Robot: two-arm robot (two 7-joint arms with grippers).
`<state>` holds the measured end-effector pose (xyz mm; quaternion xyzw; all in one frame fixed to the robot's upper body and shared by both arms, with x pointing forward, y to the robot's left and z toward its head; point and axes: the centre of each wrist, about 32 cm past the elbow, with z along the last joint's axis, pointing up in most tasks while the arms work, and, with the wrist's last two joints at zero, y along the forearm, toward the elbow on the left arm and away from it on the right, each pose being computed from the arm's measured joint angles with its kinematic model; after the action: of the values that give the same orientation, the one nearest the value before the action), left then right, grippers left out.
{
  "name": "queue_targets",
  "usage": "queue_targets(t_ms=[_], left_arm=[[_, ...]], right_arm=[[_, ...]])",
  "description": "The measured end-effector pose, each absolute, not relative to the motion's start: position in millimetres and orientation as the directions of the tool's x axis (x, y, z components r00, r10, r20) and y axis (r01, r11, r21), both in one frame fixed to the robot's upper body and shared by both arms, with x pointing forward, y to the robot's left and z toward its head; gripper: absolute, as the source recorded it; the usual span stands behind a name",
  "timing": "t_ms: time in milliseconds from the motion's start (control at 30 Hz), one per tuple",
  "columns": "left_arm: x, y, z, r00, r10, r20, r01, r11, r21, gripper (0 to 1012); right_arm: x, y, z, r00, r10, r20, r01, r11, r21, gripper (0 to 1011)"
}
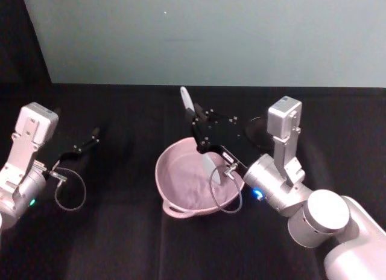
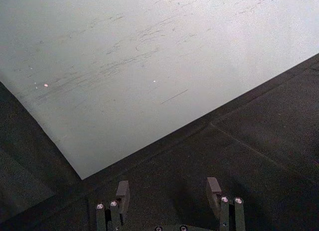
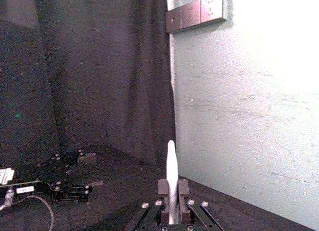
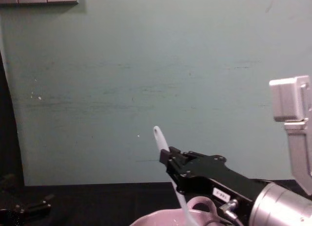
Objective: Use the one hand to pick up the spoon and stir the clear water in the bowl.
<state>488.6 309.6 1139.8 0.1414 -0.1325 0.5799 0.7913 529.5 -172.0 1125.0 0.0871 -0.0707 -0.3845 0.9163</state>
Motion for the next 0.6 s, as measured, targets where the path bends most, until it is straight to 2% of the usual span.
queue_targets(t_ms=[600], left_arm=[[488.6, 309.7, 1139.8, 0.292, 0.880, 0.374, -0.955, 0.287, 0.070, 1011]], right_arm=[[504.0, -215.5, 1145.8, 0.696, -0.717, 0.051, 0.697, 0.691, 0.192, 123]])
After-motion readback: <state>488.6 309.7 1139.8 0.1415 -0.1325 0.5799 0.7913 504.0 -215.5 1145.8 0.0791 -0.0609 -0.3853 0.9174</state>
